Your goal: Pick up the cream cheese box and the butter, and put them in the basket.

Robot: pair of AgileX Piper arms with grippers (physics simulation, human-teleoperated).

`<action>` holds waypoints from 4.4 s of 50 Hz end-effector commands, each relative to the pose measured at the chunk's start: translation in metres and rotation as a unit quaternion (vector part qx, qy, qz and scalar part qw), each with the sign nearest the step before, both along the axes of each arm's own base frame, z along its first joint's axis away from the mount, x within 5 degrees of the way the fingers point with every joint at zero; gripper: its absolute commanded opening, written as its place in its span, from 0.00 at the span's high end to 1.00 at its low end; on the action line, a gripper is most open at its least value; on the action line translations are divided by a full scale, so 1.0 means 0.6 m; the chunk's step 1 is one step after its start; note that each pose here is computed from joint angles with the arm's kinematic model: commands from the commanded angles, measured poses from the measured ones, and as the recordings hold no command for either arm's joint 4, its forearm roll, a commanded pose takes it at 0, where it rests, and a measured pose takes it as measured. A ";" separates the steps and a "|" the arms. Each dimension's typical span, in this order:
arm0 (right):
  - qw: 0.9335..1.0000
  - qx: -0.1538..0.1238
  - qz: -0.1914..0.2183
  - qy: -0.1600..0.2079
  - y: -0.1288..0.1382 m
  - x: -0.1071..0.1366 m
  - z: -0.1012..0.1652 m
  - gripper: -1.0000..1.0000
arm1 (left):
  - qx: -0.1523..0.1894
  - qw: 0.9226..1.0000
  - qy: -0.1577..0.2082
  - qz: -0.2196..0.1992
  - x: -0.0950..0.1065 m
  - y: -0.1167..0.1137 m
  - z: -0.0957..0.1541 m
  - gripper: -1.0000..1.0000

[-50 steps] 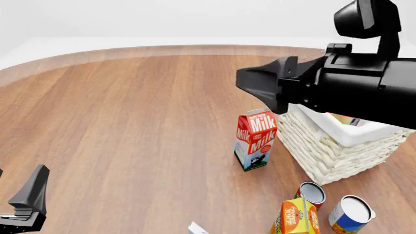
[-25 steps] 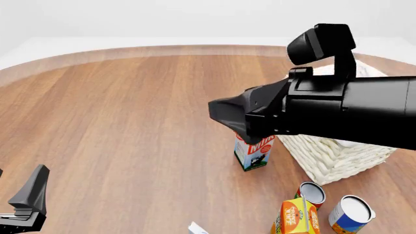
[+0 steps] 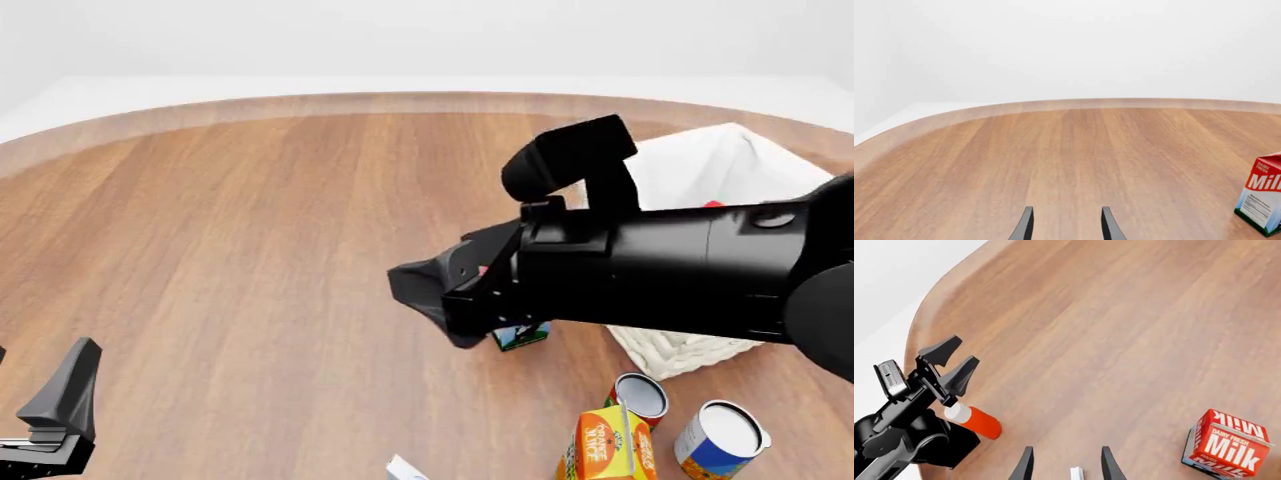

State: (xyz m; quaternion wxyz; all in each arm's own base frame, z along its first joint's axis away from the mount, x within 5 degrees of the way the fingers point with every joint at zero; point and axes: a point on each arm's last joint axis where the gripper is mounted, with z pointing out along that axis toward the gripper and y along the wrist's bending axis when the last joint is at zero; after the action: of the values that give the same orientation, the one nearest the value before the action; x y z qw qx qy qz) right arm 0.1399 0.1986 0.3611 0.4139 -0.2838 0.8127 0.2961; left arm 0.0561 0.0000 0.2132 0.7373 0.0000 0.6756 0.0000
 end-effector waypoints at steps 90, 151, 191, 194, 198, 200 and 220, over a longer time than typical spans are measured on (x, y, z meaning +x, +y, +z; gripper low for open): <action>0.994 -0.068 -0.018 0.087 0.032 0.017 -0.191 0.00 | 0.000 1.000 0.000 0.000 0.000 0.000 0.000 0.00; 0.988 -0.086 -0.022 0.127 0.048 0.009 -0.268 0.00 | 0.000 1.000 0.000 0.000 0.000 0.000 0.000 0.00; 0.984 -0.094 -0.023 0.147 0.053 0.001 -0.306 0.00 | 0.000 1.000 0.000 0.000 0.000 0.000 0.000 0.00; 0.984 -0.093 -0.022 0.147 0.055 0.001 -0.307 0.00 | 0.000 1.000 0.000 0.000 0.000 0.000 0.000 0.00; 0.984 -0.093 -0.022 0.148 0.057 0.000 -0.310 0.00 | 0.000 1.000 0.000 0.000 0.000 0.000 0.000 0.00; 0.984 -0.093 -0.024 0.149 0.056 0.002 -0.312 0.00 | 0.000 1.000 0.000 0.000 0.000 0.000 0.000 0.00; 0.983 -0.093 -0.025 0.155 0.057 -0.002 -0.324 0.00 | 0.000 1.000 0.000 0.000 0.000 0.000 0.000 0.00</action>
State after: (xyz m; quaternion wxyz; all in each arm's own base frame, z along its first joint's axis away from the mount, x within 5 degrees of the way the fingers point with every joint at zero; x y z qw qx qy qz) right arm 0.1397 0.2322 0.1705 0.2648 -0.2536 0.8966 0.2485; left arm 0.0561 0.0000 0.2132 0.7373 0.0000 0.6756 0.0000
